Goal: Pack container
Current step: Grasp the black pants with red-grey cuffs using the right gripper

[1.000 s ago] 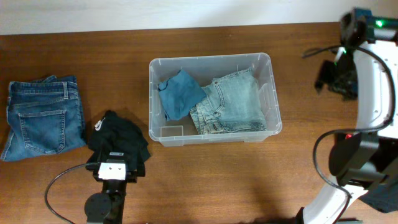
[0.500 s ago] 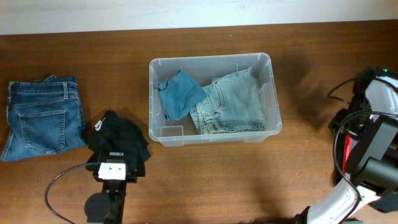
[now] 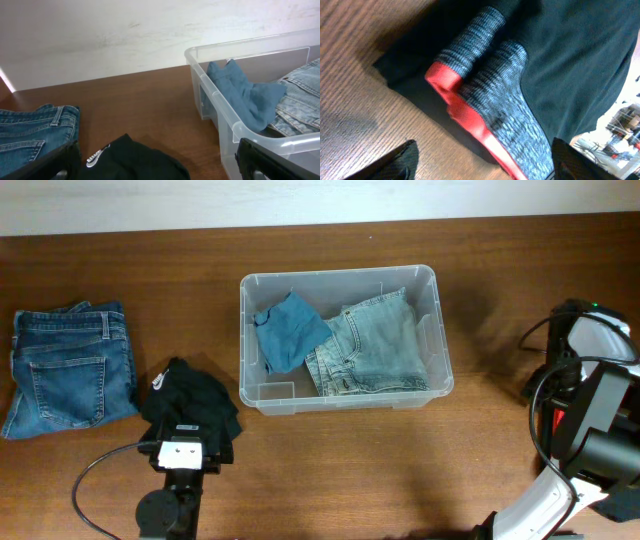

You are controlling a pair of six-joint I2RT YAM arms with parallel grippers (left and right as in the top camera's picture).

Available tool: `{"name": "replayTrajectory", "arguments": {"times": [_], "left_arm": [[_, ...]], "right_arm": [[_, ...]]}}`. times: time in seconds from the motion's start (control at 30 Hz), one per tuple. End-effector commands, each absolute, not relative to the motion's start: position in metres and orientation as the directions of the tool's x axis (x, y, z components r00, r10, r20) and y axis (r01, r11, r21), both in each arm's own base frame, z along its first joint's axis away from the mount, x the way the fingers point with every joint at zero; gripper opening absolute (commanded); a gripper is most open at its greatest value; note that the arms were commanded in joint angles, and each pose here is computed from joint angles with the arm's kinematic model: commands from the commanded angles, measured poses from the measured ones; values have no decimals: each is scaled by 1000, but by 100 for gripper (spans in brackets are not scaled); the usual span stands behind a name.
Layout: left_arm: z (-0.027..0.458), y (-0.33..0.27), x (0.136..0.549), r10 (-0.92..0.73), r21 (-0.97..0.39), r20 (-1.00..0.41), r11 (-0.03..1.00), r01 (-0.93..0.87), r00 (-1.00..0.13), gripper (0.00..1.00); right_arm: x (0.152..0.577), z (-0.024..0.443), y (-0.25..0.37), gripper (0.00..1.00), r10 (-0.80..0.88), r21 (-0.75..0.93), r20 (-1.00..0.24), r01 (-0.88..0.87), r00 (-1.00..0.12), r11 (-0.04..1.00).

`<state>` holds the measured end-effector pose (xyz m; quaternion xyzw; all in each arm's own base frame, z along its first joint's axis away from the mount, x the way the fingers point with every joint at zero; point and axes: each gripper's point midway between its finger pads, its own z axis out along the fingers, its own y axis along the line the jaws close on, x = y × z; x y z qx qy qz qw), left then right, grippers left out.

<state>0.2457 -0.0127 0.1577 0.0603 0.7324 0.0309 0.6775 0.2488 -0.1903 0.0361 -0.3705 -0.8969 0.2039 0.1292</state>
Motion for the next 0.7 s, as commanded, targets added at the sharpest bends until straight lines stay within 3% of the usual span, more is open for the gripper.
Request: {"name": "replayTrajectory", "arguments": {"times": [0.0, 0.2, 0.43, 0.67], "left_arm": [[157, -14, 246, 136, 132, -988, 990, 52, -72, 100], [157, -14, 246, 136, 132, -988, 990, 52, -72, 99], [157, -14, 246, 136, 132, -988, 990, 52, -72, 99], [157, -14, 246, 136, 132, -988, 990, 52, -72, 99]], "right_arm": [[245, 30, -192, 81, 680, -490, 86, 563, -728, 665], [238, 6, -189, 84, 644, -482, 96, 530, -759, 697], [234, 10, -201, 86, 627, -544, 76, 494, -776, 678], [238, -1, -198, 95, 632, -512, 51, 523, -773, 681]]}}
